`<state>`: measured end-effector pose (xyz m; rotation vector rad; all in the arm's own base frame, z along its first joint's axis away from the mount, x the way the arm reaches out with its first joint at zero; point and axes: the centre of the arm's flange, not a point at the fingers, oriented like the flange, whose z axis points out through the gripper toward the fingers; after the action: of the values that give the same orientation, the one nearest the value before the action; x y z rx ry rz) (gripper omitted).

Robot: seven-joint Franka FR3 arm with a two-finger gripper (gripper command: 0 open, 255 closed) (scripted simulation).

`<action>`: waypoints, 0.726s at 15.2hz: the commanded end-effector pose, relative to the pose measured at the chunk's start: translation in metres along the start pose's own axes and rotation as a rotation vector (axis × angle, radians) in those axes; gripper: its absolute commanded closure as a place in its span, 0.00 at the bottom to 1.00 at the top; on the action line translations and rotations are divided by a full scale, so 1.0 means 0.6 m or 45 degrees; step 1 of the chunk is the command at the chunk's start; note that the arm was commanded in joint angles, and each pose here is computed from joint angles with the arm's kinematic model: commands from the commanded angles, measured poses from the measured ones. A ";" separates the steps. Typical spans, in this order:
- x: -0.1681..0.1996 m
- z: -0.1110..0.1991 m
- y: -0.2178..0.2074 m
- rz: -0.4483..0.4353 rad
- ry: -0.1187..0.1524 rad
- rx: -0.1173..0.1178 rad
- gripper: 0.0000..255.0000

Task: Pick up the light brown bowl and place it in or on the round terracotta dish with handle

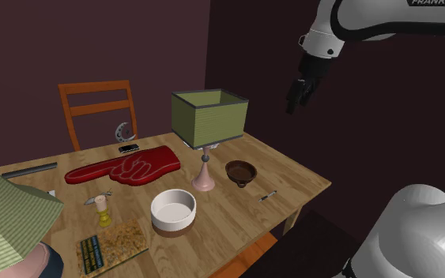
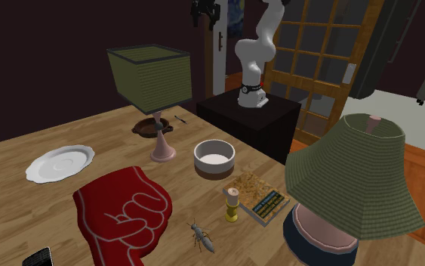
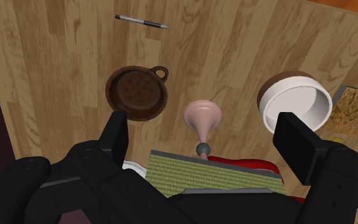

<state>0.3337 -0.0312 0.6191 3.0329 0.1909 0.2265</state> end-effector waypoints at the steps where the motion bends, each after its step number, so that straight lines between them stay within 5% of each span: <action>1: 0.000 0.000 0.000 0.000 0.000 0.000 0.00; 11: 0.082 0.179 -0.095 0.030 -0.011 0.025 0.00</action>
<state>0.3839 0.0170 0.5265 3.0537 0.1622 0.2131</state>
